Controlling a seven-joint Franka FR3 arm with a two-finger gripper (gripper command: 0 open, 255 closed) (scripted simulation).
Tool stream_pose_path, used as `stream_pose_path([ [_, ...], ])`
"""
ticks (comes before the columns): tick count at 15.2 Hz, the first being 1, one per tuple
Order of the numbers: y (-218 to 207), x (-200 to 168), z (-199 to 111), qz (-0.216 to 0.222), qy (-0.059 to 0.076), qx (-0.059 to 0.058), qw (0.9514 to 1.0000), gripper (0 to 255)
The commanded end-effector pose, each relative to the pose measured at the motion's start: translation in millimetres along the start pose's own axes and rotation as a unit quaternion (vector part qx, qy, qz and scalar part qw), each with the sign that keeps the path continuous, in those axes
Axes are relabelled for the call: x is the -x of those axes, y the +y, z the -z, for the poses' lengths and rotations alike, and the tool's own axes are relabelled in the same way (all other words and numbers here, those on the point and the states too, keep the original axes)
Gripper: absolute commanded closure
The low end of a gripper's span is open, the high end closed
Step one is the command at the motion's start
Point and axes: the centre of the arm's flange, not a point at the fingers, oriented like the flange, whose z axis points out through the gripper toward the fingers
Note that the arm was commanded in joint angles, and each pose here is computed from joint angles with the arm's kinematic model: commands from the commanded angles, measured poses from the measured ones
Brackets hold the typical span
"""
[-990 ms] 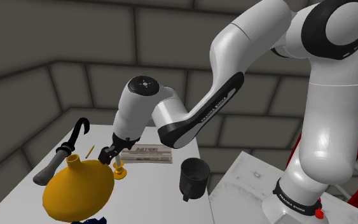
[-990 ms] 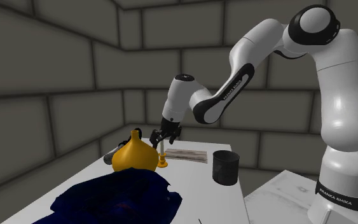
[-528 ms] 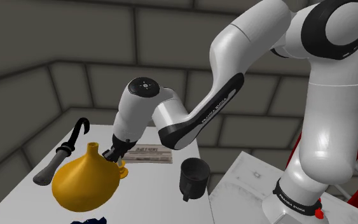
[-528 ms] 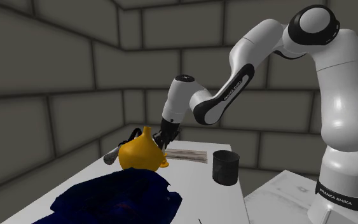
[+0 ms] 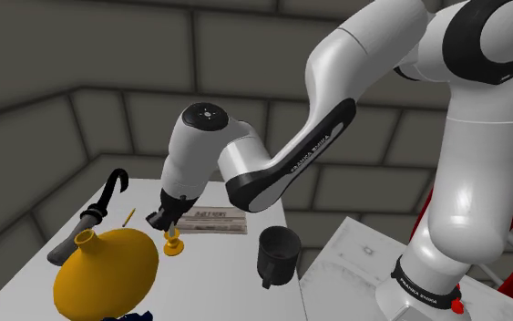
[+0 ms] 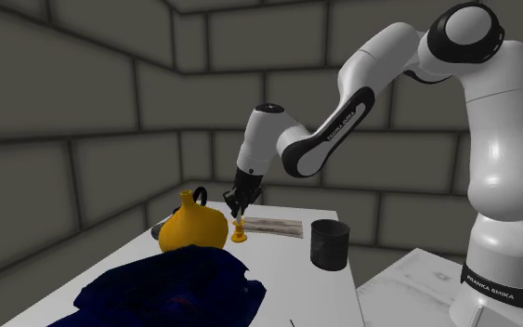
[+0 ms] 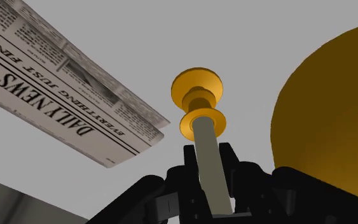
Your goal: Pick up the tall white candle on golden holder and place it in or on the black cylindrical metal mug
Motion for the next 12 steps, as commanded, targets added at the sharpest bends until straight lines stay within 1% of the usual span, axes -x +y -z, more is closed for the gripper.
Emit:
stream_pose_path([
  [1, -0.1, -4.6, 9.3, 0.000, -0.001, 0.000, 1.0000, 255],
  [12, 0.5, -29.1, 62.0, 0.000, -0.001, 0.000, 1.0000, 255],
])
